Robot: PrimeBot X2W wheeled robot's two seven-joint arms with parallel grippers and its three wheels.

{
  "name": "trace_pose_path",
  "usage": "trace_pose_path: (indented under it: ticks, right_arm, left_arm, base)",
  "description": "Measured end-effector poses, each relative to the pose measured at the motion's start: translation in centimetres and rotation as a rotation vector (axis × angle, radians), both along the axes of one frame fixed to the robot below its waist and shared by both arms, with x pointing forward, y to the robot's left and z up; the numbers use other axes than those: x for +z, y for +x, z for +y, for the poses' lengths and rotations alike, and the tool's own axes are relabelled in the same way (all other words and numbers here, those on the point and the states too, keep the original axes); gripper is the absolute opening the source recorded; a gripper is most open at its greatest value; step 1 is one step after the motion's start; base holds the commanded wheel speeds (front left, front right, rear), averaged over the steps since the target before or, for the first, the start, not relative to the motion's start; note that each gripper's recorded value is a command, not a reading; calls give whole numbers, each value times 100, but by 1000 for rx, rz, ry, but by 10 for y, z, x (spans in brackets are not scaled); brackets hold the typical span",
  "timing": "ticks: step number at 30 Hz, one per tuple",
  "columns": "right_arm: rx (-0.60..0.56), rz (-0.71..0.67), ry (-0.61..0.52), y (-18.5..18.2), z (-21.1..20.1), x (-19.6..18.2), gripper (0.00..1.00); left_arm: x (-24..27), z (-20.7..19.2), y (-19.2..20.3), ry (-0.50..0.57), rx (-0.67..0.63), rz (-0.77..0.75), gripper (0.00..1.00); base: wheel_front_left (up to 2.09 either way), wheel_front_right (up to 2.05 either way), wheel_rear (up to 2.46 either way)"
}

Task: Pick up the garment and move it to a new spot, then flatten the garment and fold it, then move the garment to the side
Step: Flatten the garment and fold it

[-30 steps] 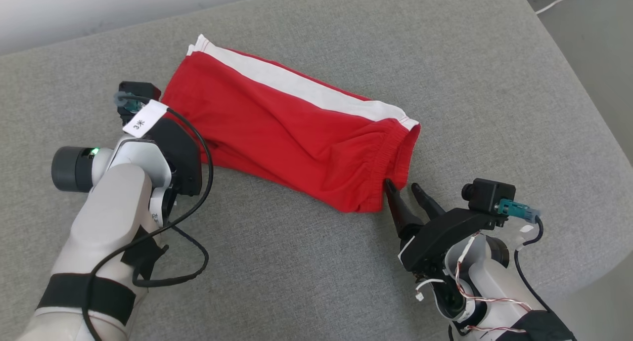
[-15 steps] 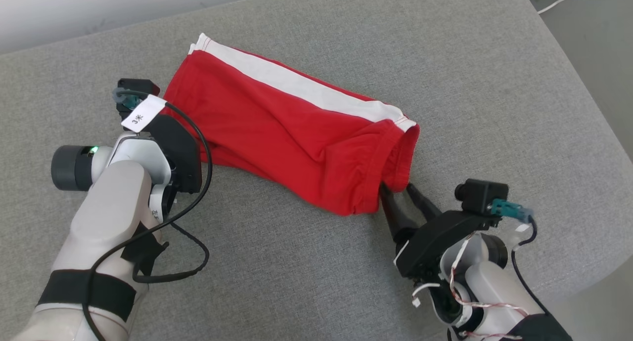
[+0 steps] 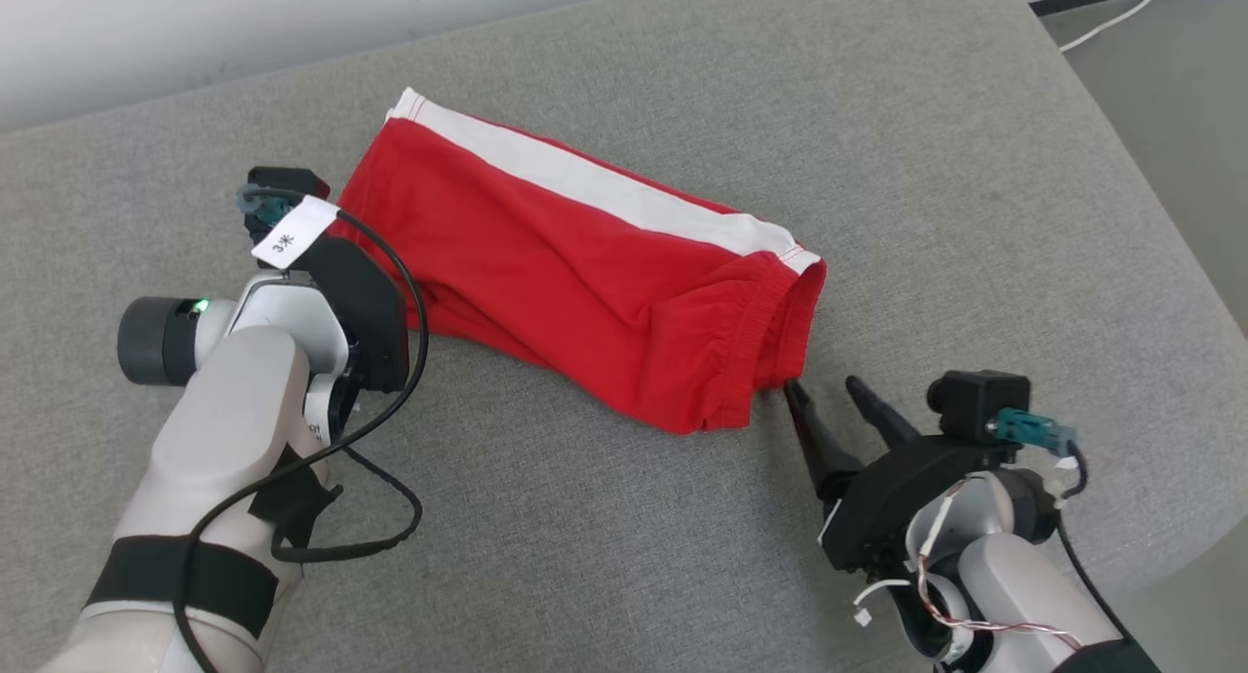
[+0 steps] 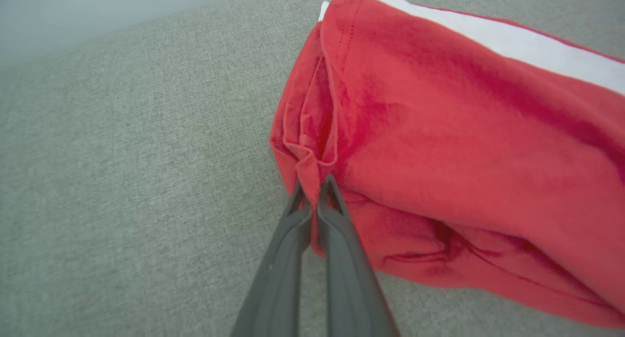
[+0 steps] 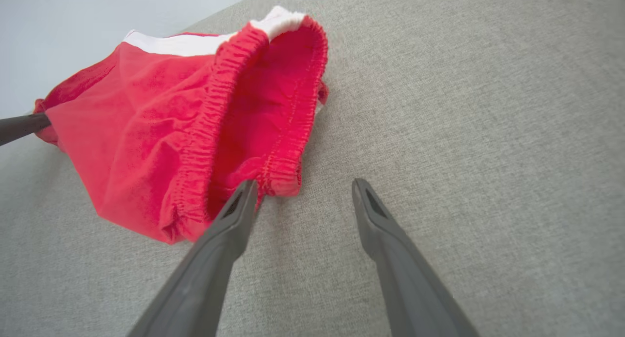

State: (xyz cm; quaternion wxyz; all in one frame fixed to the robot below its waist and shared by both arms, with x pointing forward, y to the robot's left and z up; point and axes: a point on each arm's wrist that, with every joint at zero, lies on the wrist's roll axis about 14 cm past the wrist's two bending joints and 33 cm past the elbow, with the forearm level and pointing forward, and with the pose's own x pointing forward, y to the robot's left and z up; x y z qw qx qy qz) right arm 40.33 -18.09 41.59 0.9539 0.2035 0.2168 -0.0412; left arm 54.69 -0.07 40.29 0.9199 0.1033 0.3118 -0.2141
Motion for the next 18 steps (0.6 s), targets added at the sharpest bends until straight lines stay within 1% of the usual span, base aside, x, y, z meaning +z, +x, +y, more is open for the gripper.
trace_pose_path:
  ticks: [3,7,9,12,18]
  right_arm:
    - [-7,-29,2,-1,-4,11,100]
    - [40,-53,30,-5,13,25,100]
    - [57,-42,38,-7,20,24,100]
    - [57,-44,2,-5,17,24,100]
    - [72,-17,-16,2,22,17,100]
  left_arm:
    - [2,1,-2,3,2,0,0]
    - [9,-1,-3,2,-1,-11,0]
    - [10,0,-4,2,1,-11,0]
    - [7,0,-4,1,2,-6,0]
    - [-3,1,-3,-1,6,12,0]
  base:
    - [0,0,0]
    - [0,0,0]
    - [0,0,0]
    - [0,0,0]
    - [0,0,0]
